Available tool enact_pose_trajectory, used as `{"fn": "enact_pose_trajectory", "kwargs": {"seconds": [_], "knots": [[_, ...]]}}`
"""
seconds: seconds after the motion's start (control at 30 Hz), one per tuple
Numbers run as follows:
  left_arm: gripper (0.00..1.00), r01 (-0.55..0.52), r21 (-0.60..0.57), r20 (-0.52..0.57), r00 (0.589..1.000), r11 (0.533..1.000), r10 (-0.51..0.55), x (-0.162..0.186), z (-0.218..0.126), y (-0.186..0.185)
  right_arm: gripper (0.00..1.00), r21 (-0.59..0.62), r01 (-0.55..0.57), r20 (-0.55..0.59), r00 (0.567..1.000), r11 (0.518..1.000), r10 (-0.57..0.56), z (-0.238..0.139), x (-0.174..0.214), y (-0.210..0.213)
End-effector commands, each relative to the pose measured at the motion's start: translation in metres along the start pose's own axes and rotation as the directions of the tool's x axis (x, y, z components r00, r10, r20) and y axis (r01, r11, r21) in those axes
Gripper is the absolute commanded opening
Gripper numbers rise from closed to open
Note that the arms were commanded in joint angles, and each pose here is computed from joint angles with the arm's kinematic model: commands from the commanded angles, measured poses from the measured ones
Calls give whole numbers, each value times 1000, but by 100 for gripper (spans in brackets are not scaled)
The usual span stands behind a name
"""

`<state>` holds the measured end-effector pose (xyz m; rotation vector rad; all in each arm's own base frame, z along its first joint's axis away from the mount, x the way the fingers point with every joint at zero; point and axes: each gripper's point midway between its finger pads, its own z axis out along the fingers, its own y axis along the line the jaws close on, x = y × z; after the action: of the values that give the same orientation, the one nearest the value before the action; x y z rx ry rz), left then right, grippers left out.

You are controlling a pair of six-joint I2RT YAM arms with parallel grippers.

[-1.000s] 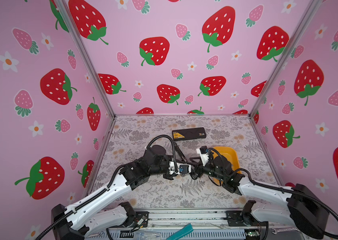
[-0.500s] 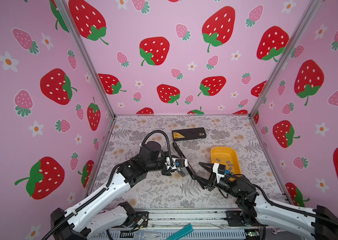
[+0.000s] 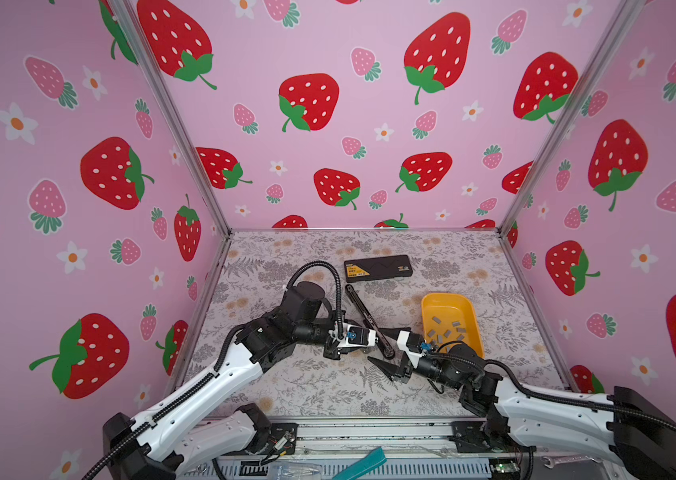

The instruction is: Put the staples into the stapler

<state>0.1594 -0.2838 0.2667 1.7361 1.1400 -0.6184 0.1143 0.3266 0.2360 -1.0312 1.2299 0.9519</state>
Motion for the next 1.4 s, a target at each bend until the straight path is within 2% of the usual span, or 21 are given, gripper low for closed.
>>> {"fn": "enact_pose_trajectory", "kwargs": {"seconds": [0.0, 0.2, 0.6, 0.9, 1.0, 1.1, 1.17, 1.23, 1.3, 1.37], "knots": [[0, -37, 39, 69, 997, 999, 35, -22, -7, -2, 72, -29, 44, -17, 999, 999, -45, 8, -3, 6], [0, -42, 83, 66, 997, 996, 36, -22, -3, -10, 69, -43, 37, -55, 998, 998, -39, 16, 4, 10], [0, -42, 124, 70, 997, 991, 34, -22, 1, -17, 59, -72, 32, -51, 998, 997, -36, 19, 4, 16], [0, -43, 134, 70, 997, 990, 34, -22, 2, -19, 40, -103, 29, -73, 997, 994, -36, 24, 8, 21], [0, -44, 128, 66, 997, 991, 36, -22, 2, -18, 29, -103, 24, -88, 996, 994, -34, 26, 9, 21], [5, -41, 116, 64, 997, 992, 34, -21, 2, -16, 20, -50, 1, -115, 993, 999, -7, 30, 11, 12], [24, -38, 97, 65, 997, 995, 32, -21, 2, -13, 12, -30, -11, -125, 992, 999, 8, 31, 13, 8], [39, -35, 61, 66, 997, 998, 31, -21, 2, -8, 4, -25, -24, -125, 992, 999, 21, 31, 12, 8], [47, -15, 8, 60, 998, 1000, 14, -20, 1, 0, 0, -18, -40, -124, 992, 999, 37, 32, 11, 7], [55, 18, -74, 50, 999, 997, -15, -20, -2, 14, 0, -3, -54, -128, 990, 999, 53, 32, 11, 4]]}}
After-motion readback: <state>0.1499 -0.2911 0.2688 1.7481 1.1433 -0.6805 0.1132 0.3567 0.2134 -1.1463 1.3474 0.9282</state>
